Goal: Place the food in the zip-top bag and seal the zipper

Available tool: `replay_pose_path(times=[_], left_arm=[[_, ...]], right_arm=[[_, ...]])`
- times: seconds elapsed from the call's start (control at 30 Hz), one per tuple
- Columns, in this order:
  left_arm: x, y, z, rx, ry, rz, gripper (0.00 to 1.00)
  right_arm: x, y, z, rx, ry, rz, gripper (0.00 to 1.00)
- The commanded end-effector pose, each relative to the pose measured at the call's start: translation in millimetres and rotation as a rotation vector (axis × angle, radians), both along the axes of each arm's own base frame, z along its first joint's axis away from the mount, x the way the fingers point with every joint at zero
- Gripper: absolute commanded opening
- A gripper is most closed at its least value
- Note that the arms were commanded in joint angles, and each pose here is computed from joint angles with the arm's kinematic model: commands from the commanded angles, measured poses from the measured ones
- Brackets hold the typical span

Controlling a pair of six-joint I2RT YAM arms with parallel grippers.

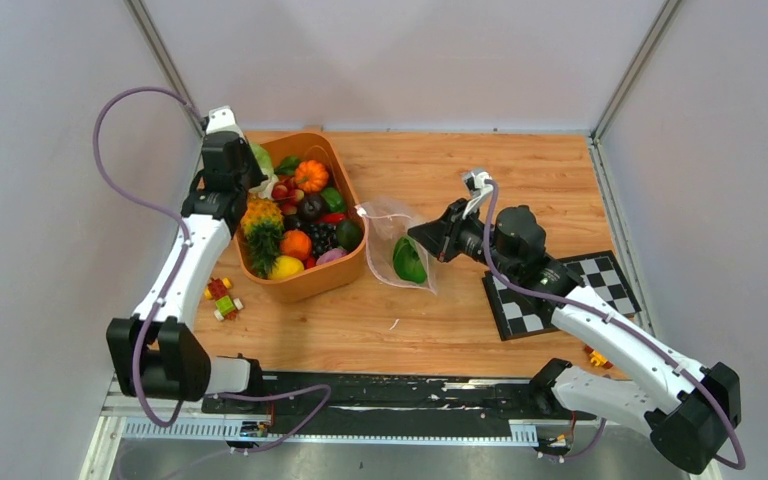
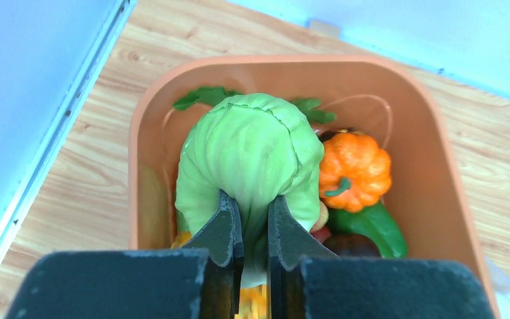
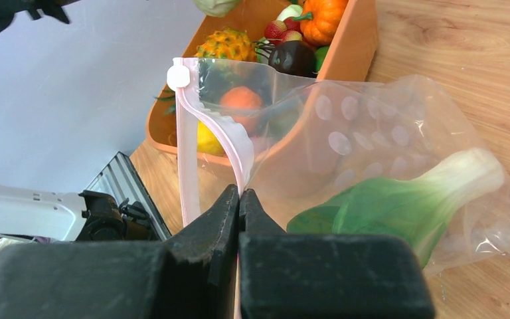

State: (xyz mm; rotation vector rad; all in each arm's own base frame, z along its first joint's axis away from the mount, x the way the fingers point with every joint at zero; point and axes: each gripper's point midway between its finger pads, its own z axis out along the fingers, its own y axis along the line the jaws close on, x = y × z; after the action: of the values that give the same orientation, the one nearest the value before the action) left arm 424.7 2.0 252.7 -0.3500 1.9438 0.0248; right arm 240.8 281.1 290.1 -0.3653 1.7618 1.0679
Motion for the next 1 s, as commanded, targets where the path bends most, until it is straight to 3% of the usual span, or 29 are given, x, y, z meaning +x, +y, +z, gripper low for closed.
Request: replay_pose_path(times=[0.0,0.1,0.23,0.5,0.63,0.77,0.97], left_arm=[[-15.8,-6.9,49.7,-0.002,-0.128,-0.059,0.05],[-29.2,-23.3,69.4,-0.061,-0.188,-0.136,0.06],[-64.5,-82.9,94.9,-0.233,-0.271,-0.442,0.08],[-182.7,-167.5,110.1,-0.402,-0.379,-0.877,0.09],[-234.2,-190.1,110.2,-0.439,-0.384,-1.044,0.09],[-279.6,-211.4,120.2,-0.561,-0.440,-1.231,0.07],[-301.6,-234.7,90.7,-0.554,-0.350,-1.339,0.07]], right_arm=[[2.3,-4.7,18.4,0.058,-0.058,-0.042,0.00],[4.0,-10.2,15.7,0.057,-0.058,-0.072,0.00],[2.3,-13.5,8.2,0.061,-0.052,-0.084,0.00],[2.8,-7.5,-0.1,0.095,-0.026,-0.084,0.00],[-1.4,1.7,-4.1,0.070,-0.023,-0.098,0.00],[-3.1,10.8,-11.1,0.052,-0.016,-0.131,0.00],[-7.9,24.9,-7.7,0.061,-0.022,-0.128,0.00]])
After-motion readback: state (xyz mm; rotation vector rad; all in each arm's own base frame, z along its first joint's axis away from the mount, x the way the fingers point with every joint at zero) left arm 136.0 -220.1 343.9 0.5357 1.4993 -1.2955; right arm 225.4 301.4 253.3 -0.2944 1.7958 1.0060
